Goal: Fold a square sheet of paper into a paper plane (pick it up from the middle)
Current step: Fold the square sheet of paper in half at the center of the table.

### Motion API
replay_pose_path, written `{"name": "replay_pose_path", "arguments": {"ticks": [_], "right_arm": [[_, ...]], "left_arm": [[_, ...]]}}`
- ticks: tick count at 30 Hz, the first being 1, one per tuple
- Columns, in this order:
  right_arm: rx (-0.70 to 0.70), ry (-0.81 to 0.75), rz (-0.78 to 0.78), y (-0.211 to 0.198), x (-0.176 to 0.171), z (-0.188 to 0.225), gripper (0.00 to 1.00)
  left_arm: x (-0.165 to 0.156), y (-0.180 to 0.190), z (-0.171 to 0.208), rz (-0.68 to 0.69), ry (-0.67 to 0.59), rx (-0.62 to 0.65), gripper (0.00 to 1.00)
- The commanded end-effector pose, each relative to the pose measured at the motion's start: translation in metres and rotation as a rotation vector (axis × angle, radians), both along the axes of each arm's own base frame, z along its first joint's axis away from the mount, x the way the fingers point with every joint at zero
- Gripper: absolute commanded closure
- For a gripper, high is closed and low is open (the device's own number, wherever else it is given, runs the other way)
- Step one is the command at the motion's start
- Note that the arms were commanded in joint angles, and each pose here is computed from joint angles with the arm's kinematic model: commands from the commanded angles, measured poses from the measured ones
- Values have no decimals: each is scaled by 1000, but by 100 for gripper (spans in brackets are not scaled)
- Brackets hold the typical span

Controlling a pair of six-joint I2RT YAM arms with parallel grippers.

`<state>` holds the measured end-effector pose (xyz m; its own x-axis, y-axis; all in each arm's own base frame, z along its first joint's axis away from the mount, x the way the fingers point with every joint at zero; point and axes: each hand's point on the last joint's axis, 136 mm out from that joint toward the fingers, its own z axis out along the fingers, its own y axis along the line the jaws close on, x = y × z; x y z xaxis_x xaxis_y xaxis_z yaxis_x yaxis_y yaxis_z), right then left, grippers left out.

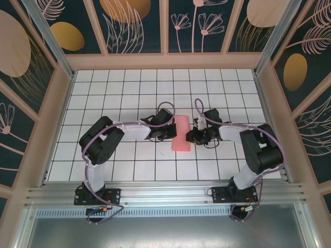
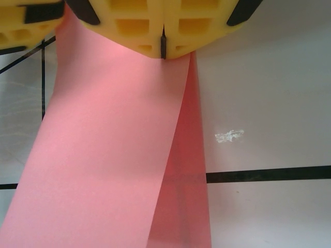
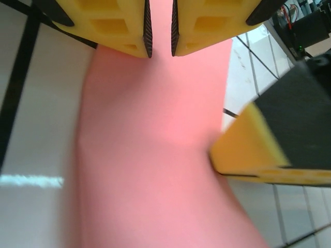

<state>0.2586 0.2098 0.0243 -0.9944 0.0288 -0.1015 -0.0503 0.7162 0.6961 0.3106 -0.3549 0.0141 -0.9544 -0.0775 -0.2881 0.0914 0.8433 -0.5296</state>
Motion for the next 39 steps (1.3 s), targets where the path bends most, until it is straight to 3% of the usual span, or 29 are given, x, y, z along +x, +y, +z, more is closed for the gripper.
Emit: {"name": "replay_pose_path", "arguments": {"ticks": [1,5,13,24,33,39], "right_arm": [[-39,27,-14,-6,-5,-18,80],[-79,30,-19,-11,-5,-19,80],[51,-43,29,9,-8,26,79],[-25,65,13,0,-38,-22,79],[48,-8,35,9,-37,18,78],[43,37,46,9,-51,2,78]], "left_arm": [[-22,20,-43,-22,92,129,100],[-22,20,-42,-23,89,127,100],[-22,20,-42,-26,90,126,100],[-23,20,-43,-28,94,126,100],[-23,18,-43,-33,94,124,100],[-23,18,-43,-33,96,122,100]]}}
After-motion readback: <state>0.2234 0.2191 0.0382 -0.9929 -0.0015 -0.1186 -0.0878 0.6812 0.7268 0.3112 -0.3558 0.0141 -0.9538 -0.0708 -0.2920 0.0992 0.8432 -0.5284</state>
